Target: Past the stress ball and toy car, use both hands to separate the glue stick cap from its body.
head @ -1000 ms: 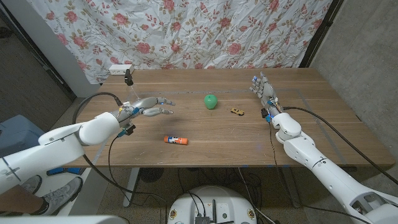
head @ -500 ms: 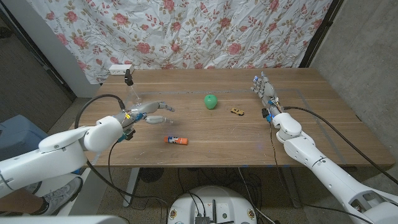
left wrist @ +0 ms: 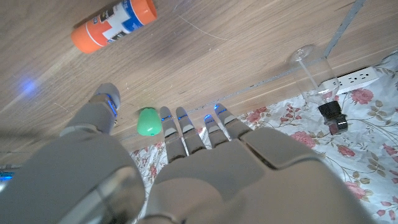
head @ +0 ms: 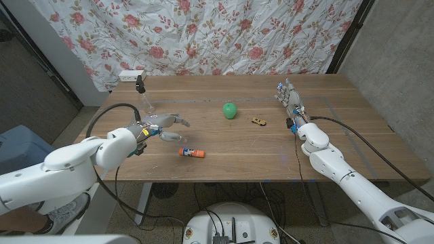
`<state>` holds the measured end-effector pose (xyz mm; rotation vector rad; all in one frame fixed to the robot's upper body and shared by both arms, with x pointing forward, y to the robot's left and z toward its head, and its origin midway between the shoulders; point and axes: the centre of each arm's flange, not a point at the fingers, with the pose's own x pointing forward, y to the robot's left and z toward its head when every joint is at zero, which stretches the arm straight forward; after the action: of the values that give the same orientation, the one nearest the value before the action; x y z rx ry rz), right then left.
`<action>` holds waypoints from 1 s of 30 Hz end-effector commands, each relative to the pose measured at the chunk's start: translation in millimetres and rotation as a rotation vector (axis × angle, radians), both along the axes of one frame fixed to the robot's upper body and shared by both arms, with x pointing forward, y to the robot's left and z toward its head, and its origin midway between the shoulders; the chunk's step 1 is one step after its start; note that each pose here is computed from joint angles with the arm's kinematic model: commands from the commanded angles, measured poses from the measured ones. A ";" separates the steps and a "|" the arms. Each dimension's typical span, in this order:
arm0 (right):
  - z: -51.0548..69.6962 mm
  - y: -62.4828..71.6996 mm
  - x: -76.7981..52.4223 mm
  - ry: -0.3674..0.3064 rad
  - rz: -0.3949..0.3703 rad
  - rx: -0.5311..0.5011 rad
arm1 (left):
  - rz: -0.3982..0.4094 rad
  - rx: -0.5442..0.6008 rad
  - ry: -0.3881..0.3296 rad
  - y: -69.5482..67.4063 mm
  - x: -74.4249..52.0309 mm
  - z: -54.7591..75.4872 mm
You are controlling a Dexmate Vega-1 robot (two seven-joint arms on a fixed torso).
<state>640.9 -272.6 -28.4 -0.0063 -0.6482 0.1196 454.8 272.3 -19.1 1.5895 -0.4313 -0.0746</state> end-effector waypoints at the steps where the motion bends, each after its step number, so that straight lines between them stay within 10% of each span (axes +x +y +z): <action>1: -0.7 -0.5 3.5 0.006 0.012 0.002 | 0.060 0.133 0.008 -14.7 -8.2 -6.0; 30: -5.5 3.0 5.3 0.005 -0.003 0.015 | 0.158 0.288 0.008 -42.5 -1.7 -33.3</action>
<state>647.1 -271.1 -32.6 0.0072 -0.6435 0.1191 450.6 238.2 -42.1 1.8442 -0.3102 -0.0457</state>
